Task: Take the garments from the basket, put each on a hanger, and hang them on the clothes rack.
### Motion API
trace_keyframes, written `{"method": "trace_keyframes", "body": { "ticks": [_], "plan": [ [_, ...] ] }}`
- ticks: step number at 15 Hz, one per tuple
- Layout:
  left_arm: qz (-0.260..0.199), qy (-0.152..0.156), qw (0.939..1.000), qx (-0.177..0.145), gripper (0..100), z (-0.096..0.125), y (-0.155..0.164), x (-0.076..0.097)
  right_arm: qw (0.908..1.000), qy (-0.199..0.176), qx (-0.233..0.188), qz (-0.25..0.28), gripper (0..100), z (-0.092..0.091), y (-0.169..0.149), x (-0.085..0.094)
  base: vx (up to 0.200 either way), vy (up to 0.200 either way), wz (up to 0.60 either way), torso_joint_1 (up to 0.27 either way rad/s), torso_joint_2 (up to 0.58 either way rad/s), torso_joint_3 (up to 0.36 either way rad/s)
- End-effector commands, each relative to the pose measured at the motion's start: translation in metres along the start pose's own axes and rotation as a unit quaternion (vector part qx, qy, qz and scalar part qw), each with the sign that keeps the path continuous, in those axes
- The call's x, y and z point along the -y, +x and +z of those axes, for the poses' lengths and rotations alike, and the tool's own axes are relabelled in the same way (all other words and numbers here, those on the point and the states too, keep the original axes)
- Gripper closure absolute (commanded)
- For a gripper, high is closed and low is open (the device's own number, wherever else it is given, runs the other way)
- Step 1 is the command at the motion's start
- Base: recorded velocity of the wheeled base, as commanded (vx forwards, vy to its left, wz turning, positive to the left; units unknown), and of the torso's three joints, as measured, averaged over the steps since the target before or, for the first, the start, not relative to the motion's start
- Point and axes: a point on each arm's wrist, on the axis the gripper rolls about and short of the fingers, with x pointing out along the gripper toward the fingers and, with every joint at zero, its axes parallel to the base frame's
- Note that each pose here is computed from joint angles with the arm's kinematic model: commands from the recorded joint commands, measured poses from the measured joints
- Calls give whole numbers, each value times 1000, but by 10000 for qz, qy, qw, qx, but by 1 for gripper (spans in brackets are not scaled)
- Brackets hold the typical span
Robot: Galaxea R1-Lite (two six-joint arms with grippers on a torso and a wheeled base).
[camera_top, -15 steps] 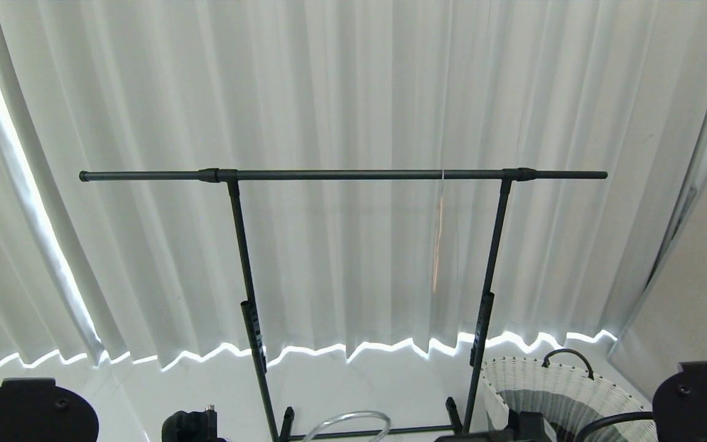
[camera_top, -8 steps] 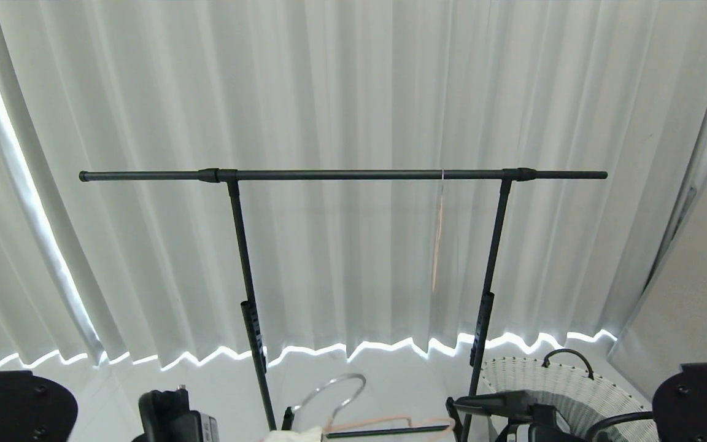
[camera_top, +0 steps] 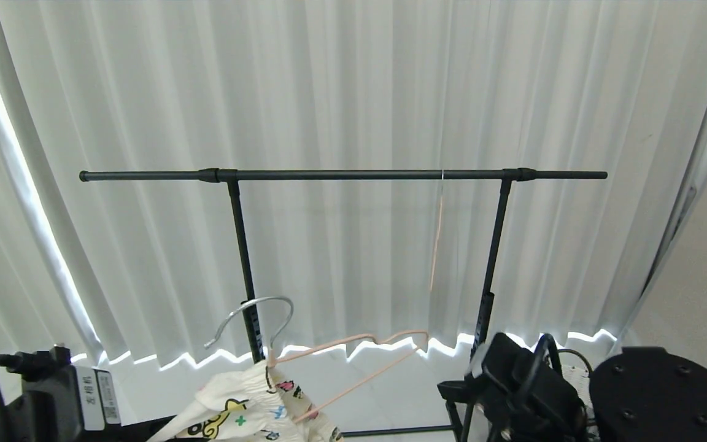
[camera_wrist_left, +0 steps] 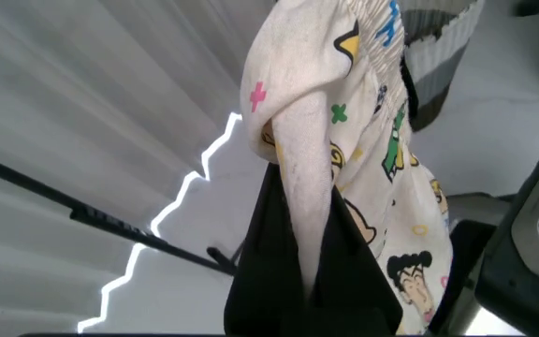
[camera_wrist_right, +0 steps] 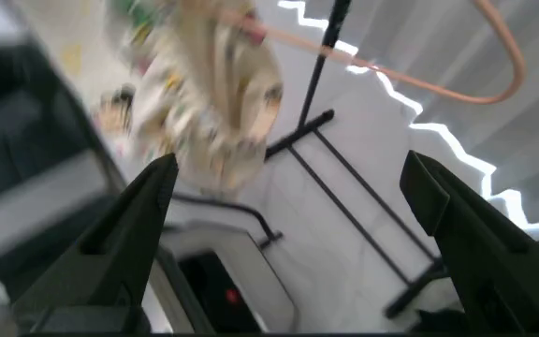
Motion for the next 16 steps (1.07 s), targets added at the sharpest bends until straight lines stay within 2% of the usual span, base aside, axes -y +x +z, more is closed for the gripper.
{"method": "trace_keyframes", "body": {
  "ticks": [1,3,7,9,13,14,16],
  "plan": [
    [114,45,9995,280,100,5,-10,-1,9984,485,-26,-296,0,6,38,-5,0,0,0,0,0,0],
    [136,73,9991,393,100,11,-11,-3,9968,651,-50,-465,0,5,53,-6,0,0,0,0,0,0],
    [150,122,9980,597,100,23,-14,-5,9967,627,-118,-495,0,5,74,-10,0,0,0,0,0,0],
    [148,133,9978,630,100,26,-14,-6,9970,577,-154,-482,0,3,80,-12,0,0,0,0,0,0],
    [181,109,9976,658,100,30,-13,-8,9985,308,-325,-310,0,-7,83,-28,0,0,0,0,0,0],
    [187,111,9975,672,100,31,-13,-9,9984,282,-333,-367,0,-8,84,-27,0,0,0,0,0,0],
    [248,108,9968,746,100,36,-14,-11,9939,193,-400,-1006,0,-19,96,-18,0,0,0,0,0,0]
  ]
}}
